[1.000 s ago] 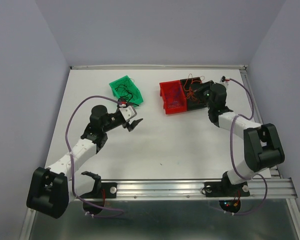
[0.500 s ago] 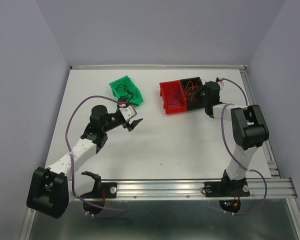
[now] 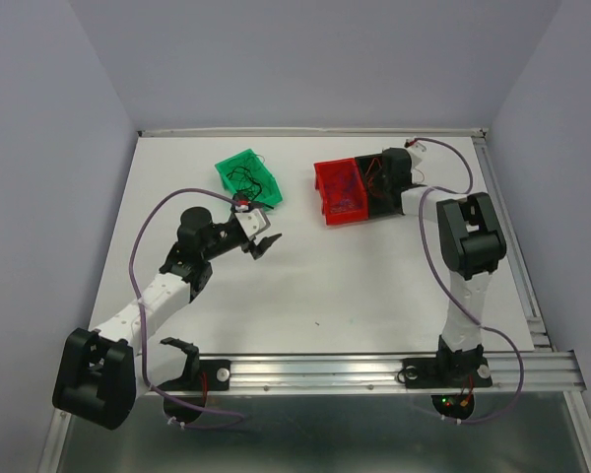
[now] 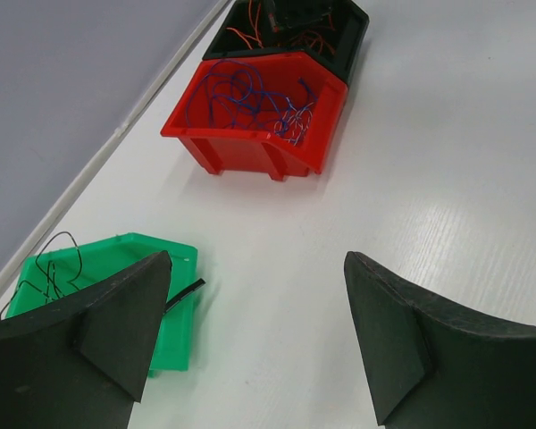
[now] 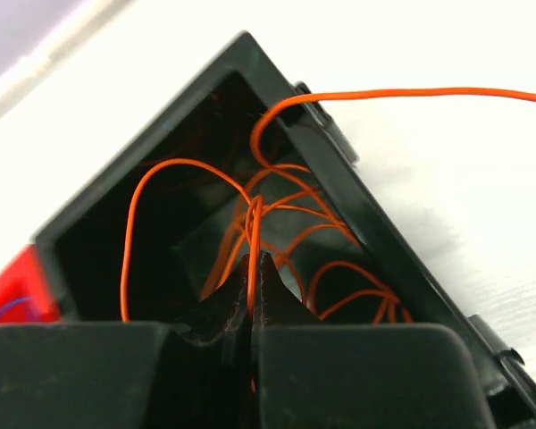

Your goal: Untangle the cables

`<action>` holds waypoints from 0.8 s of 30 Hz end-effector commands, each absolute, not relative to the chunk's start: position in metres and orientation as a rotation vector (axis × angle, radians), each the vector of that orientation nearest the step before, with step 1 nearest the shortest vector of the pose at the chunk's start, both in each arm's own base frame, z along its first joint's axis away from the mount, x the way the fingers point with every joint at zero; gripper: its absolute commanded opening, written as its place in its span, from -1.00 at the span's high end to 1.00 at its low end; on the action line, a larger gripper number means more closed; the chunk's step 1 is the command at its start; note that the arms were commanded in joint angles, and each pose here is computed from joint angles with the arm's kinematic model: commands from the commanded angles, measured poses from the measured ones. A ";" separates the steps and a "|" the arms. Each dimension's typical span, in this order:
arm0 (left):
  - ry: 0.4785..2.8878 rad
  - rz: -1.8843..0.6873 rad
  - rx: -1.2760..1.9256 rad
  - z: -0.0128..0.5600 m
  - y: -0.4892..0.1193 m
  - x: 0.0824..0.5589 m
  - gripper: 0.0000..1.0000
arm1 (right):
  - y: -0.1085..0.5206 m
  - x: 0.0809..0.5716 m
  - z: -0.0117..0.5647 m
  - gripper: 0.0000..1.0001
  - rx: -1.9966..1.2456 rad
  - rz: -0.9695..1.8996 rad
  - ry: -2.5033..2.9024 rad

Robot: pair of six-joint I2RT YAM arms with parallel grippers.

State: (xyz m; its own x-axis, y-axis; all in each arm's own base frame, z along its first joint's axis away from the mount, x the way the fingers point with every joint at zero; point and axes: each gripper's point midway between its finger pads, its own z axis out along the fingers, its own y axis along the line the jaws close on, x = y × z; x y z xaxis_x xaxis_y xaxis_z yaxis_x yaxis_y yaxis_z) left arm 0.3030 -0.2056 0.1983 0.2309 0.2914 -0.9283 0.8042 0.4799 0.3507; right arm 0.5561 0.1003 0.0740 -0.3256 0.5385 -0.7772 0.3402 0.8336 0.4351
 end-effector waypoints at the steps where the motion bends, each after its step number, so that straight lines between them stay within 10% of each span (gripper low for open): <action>1: 1.280 -0.450 1.077 0.213 -0.209 0.304 -0.79 | 0.094 0.559 0.063 0.99 0.576 0.009 1.984; 7: 1.277 -0.449 1.080 0.213 -0.209 0.303 -0.79 | 0.091 0.556 0.081 0.98 0.565 -0.033 1.965; 24: 1.265 -0.440 1.081 0.215 -0.207 0.301 -0.79 | 0.097 0.535 0.212 -0.14 0.499 0.009 1.797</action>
